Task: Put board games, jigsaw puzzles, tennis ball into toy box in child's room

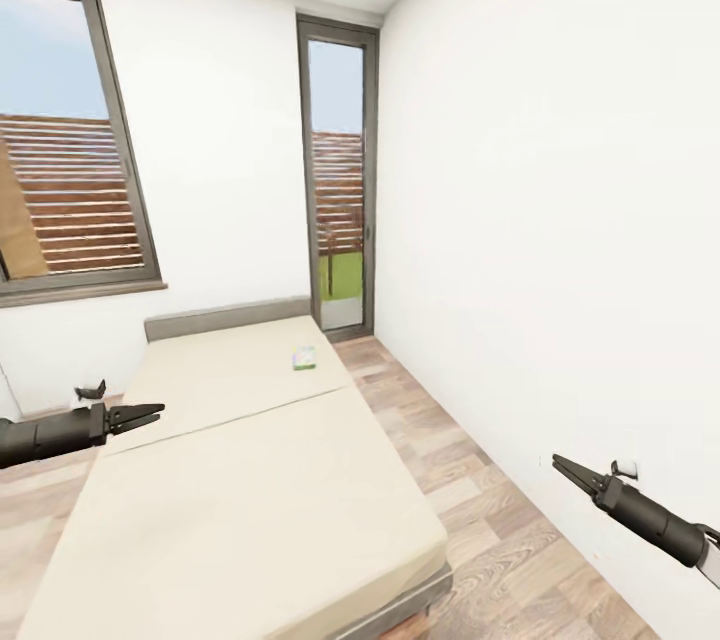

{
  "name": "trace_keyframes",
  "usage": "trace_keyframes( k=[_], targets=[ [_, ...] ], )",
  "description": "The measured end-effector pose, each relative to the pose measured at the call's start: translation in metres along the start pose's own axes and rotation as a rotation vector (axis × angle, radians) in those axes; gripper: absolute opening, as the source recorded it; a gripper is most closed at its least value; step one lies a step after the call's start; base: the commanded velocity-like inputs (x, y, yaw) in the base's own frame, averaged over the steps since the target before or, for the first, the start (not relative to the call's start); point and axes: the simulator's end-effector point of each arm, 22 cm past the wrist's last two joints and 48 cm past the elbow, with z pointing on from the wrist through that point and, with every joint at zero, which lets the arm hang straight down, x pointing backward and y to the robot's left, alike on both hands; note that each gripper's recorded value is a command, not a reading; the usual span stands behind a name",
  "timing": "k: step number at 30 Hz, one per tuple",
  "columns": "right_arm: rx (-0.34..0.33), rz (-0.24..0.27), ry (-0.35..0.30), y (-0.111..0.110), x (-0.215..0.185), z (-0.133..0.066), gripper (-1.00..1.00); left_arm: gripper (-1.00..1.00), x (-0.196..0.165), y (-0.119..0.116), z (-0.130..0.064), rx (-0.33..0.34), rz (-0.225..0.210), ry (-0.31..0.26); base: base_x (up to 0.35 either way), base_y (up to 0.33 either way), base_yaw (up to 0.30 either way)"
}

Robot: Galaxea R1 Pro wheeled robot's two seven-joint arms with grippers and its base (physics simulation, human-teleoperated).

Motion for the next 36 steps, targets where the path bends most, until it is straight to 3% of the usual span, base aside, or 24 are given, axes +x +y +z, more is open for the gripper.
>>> trace_keyframes(
  k=[10, 18, 28, 36],
  targets=[
    [0.024, 0.000, 0.002, -0.005, 0.002, 0.004, 1.00, 1.00, 0.001, -0.002, 0.003, 0.009, -0.002, -0.001, 0.211, -0.211, -0.110],
    [0.131, -0.002, 0.012, -0.028, 0.004, 0.004, 1.00, 1.00, 0.002, -0.003, 0.006, 0.016, -0.004, -0.002, 0.211, -0.220, -0.011],
    [0.192, -0.004, 0.038, -0.041, 0.010, 0.005, 1.00, 1.00, 0.002, -0.003, 0.007, 0.017, -0.005, -0.001, 0.159, -0.201, -0.002],
    [0.273, 0.031, 0.086, -0.058, 0.024, 0.006, 1.00, 1.00, 0.003, -0.003, 0.007, 0.016, -0.005, 0.000, 0.033, -0.044, 0.000]
  ],
)
